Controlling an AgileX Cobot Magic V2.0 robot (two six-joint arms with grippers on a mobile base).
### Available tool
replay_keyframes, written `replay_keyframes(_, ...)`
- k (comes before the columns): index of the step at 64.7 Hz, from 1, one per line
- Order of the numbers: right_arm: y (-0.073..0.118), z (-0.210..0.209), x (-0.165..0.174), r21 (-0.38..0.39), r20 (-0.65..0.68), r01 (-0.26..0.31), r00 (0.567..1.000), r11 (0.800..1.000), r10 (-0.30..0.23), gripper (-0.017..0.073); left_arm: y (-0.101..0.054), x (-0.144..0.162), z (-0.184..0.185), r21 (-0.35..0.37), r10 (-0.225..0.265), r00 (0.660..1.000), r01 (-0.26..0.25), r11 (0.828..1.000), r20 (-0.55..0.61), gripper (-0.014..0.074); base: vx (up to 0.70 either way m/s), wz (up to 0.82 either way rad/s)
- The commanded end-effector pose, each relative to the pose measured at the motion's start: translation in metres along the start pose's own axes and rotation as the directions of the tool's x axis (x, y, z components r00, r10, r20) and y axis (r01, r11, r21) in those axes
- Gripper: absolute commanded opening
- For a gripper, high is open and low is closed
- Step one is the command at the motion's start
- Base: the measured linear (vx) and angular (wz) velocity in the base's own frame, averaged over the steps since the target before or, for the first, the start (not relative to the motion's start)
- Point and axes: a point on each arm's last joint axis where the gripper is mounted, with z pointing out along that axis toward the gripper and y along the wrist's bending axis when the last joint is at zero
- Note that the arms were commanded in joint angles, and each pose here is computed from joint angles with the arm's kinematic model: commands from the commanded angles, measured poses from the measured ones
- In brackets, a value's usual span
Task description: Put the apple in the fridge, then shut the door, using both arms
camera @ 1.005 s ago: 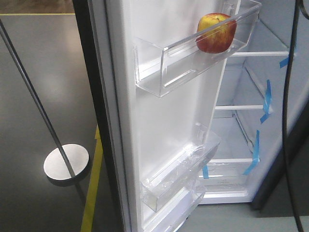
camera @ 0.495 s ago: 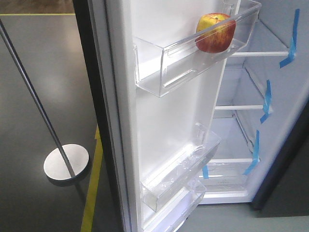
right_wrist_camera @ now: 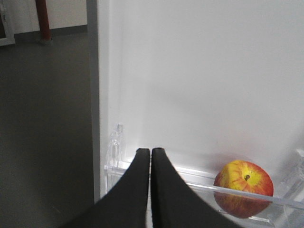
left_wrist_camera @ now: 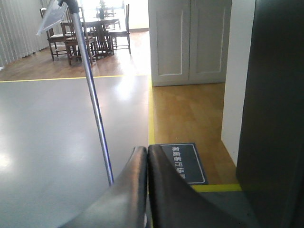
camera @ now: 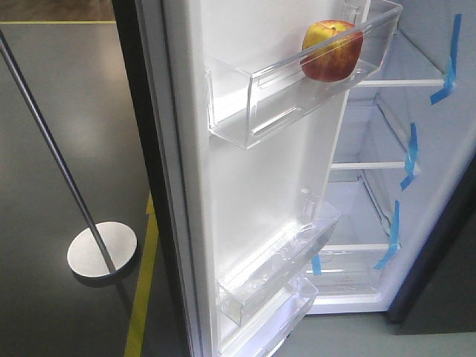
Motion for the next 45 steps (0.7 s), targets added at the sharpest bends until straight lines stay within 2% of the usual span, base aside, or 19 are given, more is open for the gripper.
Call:
replay_keyframes(1, 0.013, -0.018, -0.012, 0.044, 0.074, 0.021, 0.997, 0.999, -0.025, -0.0006, -0.001, -0.016, -0.001, 0.018, -0.087, 0.989, 0.085, 0.996, 0.117, -0.0006, 0.0, 0.0)
replay_keyframes(4, 0.015, -0.022, -0.014, 0.058, 0.085, 0.03, 0.996, 0.998, -0.035, -0.0004, 0.0, -0.018, -0.001, 0.024, -0.143, 0.981, 0.141, 0.99, 0.133, -0.0006, 0.0, 0.0)
replay_keyframes(7, 0.017, -0.025, -0.016, 0.079, 0.101, 0.036, 0.994, 0.996, -0.044, -0.0004, 0.0, -0.02, -0.001, 0.034, -0.235, 0.96, 0.233, 0.972, 0.153, -0.0006, 0.0, 0.0)
replay_keyframes(11, 0.014, -0.025, -0.016, 0.108, 0.105, 0.03, 0.994, 0.994, -0.042, -0.0004, 0.001, -0.021, -0.002, 0.045, -0.329, 0.93, 0.326, 0.944, 0.166, -0.0006, 0.0, 0.0)
replay_keyframes(13, 0.013, -0.025, -0.016, 0.119, 0.106, 0.025, 0.994, 0.993, -0.038, -0.0004, 0.002, -0.022, -0.002, 0.051, -0.38, 0.909, 0.377, 0.925, 0.168, -0.0006, 0.0, 0.0)
replay_keyframes(18, 0.011, -0.024, -0.014, 0.125, 0.092, 0.017, 0.995, 0.992, -0.028, -0.0004, 0.002, -0.022, -0.002, 0.06, -0.465, 0.869, 0.461, 0.885, 0.17, -0.0006, 0.0, 0.0)
replay_keyframes(22, 0.01, -0.02, -0.008, 0.117, 0.092, -0.008, 0.996, 0.993, -0.003, -0.0004, 0.004, -0.023, -0.002, 0.067, -0.532, 0.827, 0.53, 0.846, 0.179, -0.0006, 0.0, 0.0)
replay_keyframes(27, 0.008, -0.015, 0.008, 0.133, 0.087, -0.045, 0.996, 0.99, 0.034, -0.0004, 0.005, -0.024, -0.002, 0.075, -0.617, 0.765, 0.615, 0.785, 0.186, -0.0006, 0.0, 0.0)
replay_keyframes(28, 0.007, -0.014, 0.011, 0.143, 0.097, -0.055, 0.994, 0.988, 0.041, -0.0004, 0.005, -0.024, -0.002, 0.076, -0.623, 0.76, 0.621, 0.78, 0.186, -0.0006, 0.0, 0.0)
replay_keyframes(31, 0.007, -0.01, 0.025, 0.16, 0.105, -0.093, 0.992, 0.983, 0.077, -0.0004, 0.006, -0.023, -0.002, 0.079, -0.659, 0.73, 0.657, 0.749, 0.182, -0.0006, 0.0, 0.0)
replay_keyframes(32, 0.007, -0.009, 0.031, 0.169, 0.112, -0.106, 0.99, 0.98, 0.088, -0.0004, 0.006, -0.023, -0.002, 0.08, -0.675, 0.715, 0.674, 0.735, 0.181, -0.0006, 0.0, 0.0)
replay_keyframes(34, 0.009, -0.008, 0.041, 0.18, 0.119, -0.12, 0.988, 0.976, 0.1, -0.0004, 0.006, -0.023, -0.002, 0.083, -0.701, 0.691, 0.699, 0.71, 0.178, -0.0006, 0.0, 0.0)
replay_keyframes(42, 0.023, -0.006, 0.087, 0.2, 0.107, -0.168, 0.983, 0.965, 0.149, -0.0004, 0.007, -0.022, -0.002, 0.088, -0.768, 0.618, 0.766, 0.636, 0.171, -0.0006, 0.0, 0.0)
replay_keyframes(45, 0.031, -0.007, 0.102, 0.192, 0.099, -0.19, 0.98, 0.963, 0.173, -0.0004, 0.007, -0.022, -0.002, 0.092, -0.799, 0.578, 0.797, 0.596, 0.167, -0.0006, 0.0, 0.0)
